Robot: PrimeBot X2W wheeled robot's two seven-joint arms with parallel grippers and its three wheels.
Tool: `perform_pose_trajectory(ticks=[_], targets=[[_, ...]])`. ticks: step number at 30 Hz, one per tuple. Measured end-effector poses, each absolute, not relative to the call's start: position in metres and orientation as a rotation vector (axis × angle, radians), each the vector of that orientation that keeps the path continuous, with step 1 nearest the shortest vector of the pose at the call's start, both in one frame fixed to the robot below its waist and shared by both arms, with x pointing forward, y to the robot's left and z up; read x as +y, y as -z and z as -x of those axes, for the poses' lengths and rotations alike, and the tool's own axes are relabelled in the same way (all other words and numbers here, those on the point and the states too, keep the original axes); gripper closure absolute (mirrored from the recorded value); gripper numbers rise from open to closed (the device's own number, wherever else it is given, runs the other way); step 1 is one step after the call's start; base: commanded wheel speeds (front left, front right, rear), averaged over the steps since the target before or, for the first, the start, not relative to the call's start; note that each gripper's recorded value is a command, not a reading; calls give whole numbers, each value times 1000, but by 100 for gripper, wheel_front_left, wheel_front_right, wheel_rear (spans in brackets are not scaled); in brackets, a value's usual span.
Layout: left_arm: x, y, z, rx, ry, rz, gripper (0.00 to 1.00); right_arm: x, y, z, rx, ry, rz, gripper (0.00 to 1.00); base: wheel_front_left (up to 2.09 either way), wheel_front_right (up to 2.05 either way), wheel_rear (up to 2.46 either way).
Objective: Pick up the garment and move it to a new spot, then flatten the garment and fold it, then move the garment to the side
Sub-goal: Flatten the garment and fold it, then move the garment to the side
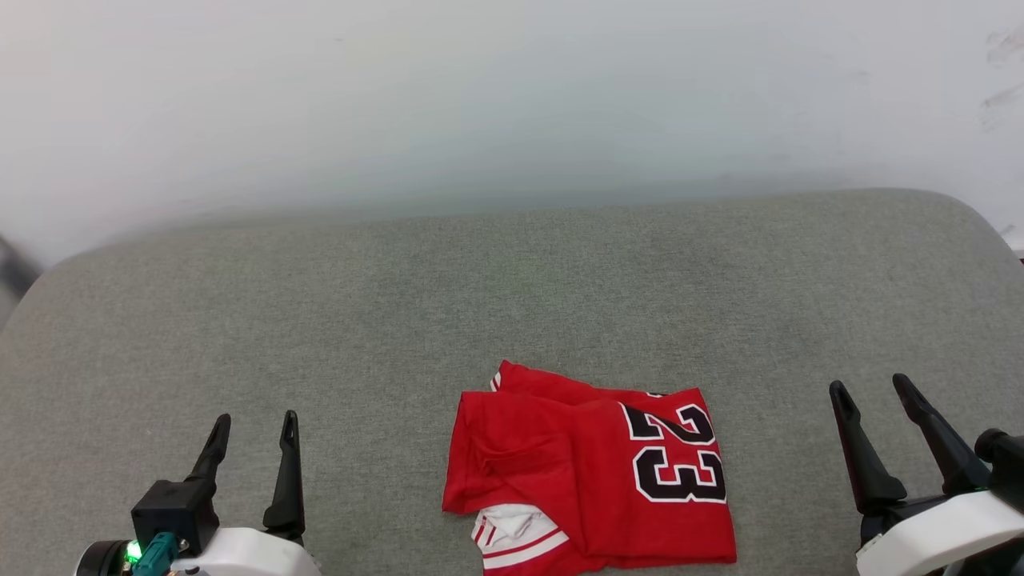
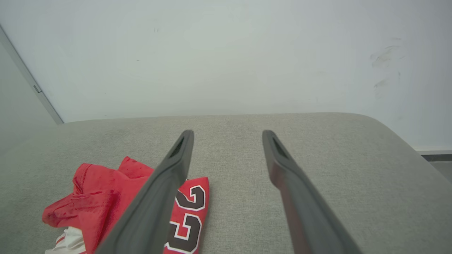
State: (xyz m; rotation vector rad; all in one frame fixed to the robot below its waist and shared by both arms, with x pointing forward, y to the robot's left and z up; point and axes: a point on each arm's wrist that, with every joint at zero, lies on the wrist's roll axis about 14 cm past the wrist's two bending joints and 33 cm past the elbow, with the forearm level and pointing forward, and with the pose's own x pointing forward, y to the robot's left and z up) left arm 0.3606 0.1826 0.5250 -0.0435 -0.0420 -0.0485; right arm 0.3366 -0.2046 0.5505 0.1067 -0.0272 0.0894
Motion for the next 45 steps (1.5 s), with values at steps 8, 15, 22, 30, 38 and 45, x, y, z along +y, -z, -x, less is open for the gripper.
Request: perform_pose_trajectory(ticks=[8,15,22,30,38,45], targets=[[185,-526,-359,-41,37,52,0,-203,-551,-340,-20,-97,-92,0,0,0,0],[190,-527,-360,-45,20,51,0,-205,-545,-343,22,-89,-90,0,0,0,0],[194,-529,-362,-57,0,60,0,-227,-523,-343,158,-26,-154,0,0,0,0],[207,-536,-368,-90,-53,80,0,-305,-456,-331,569,179,-382,0,0,0,0],[219,-531,-370,-91,-103,99,0,-241,-388,-324,989,62,-845,0,0,0,0],[227,-524,-374,-77,-129,100,0,-169,-382,-356,1112,-187,-1179,0,0,0,0]])
